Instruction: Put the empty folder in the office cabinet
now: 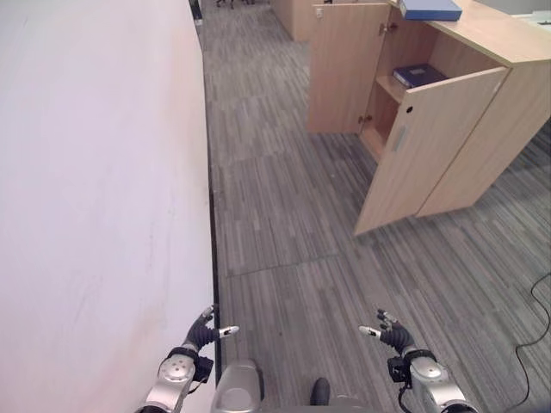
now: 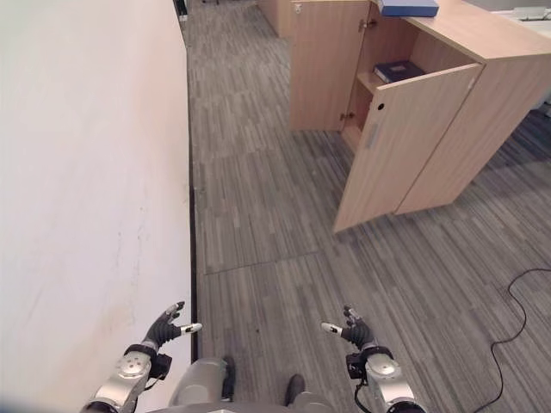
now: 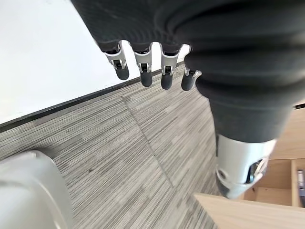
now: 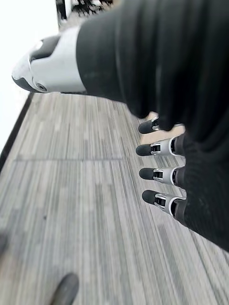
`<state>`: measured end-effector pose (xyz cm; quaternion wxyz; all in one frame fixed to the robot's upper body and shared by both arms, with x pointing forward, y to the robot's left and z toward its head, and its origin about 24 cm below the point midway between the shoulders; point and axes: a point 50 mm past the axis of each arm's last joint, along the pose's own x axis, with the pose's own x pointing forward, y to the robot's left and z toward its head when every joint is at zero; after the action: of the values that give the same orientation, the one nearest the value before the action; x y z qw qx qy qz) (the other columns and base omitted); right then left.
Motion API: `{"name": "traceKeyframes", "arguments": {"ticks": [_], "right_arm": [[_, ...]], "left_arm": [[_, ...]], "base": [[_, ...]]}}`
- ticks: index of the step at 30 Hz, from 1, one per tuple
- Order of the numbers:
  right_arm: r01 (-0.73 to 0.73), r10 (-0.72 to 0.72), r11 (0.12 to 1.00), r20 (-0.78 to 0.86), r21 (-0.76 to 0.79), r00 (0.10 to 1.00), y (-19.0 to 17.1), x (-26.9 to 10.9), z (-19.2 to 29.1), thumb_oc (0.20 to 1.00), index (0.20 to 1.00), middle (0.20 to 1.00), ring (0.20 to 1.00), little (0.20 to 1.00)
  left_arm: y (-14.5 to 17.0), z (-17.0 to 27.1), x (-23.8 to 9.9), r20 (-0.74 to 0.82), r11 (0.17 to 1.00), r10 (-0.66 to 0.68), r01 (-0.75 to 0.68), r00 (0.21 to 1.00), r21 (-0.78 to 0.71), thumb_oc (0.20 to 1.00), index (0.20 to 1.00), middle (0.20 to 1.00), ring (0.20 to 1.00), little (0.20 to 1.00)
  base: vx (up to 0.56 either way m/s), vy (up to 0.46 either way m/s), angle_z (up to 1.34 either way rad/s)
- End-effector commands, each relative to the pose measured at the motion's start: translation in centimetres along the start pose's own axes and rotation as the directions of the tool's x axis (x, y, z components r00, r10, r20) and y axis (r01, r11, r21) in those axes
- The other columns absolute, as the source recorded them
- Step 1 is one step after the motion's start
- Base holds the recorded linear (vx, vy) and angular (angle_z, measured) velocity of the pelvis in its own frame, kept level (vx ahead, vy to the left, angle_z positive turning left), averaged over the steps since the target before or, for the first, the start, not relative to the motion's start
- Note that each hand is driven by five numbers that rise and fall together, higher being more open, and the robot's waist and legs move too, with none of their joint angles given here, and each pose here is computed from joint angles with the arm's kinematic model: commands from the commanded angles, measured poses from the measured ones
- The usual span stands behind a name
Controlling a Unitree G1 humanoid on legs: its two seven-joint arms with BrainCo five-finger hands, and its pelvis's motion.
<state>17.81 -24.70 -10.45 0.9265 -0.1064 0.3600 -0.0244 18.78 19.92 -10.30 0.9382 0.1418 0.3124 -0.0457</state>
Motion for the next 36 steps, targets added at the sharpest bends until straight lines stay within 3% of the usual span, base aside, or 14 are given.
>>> {"name": "traceKeyframes", "arguments": {"ticks": [1, 15, 25, 30, 36], "right_arm": [[0.021, -0.023, 1.000, 0.102, 0.019, 0.995, -0.5, 0.1, 2.0, 1.000, 1.000, 1.000, 1.000, 1.000], [-0.074, 0.073, 0.997, 0.090, 0.008, 0.993, 2.8, 0.8, 2.2, 1.000, 1.000, 1.000, 1.000, 1.000], [-0.103, 0.095, 0.994, 0.165, 0.039, 0.982, 4.0, 1.5, 4.8, 1.000, 1.000, 1.000, 1.000, 1.000], [-0.016, 0.001, 0.988, 0.100, 0.155, 0.995, 2.4, 1.3, 2.9, 1.000, 1.000, 1.000, 1.000, 1.000], [0.073, -0.065, 0.978, -0.046, 0.196, 0.997, 0.5, 0.1, -1.3, 1.000, 1.000, 1.000, 1.000, 1.000]], "left_arm": [[1.3, 2.3, 0.4, 0.100, 0.999, 0.034, -0.037, 0.994, 0.022, 1.000, 1.000, 1.000, 1.000, 1.000], [3.4, 0.0, -0.5, 0.028, 0.993, 0.109, -0.110, 0.994, 0.048, 1.000, 1.000, 1.000, 1.000, 1.000], [5.1, 2.2, -0.4, 0.104, 0.989, 0.127, -0.134, 0.986, 0.065, 1.000, 1.000, 1.000, 1.000, 1.000], [4.9, 2.9, -0.3, 0.131, 0.991, 0.125, -0.131, 0.983, 0.037, 1.000, 1.000, 1.000, 1.000, 1.000], [3.1, 3.6, 0.0, 0.163, 0.991, 0.029, -0.049, 0.986, 0.121, 1.000, 1.000, 1.000, 1.000, 1.000]], "base": [[0.22, 0.032, 0.26], [0.38, 0.177, -0.58], [0.25, 0.276, -0.06], [0.47, 0.087, -0.46], [0.33, -0.096, -0.09]]}}
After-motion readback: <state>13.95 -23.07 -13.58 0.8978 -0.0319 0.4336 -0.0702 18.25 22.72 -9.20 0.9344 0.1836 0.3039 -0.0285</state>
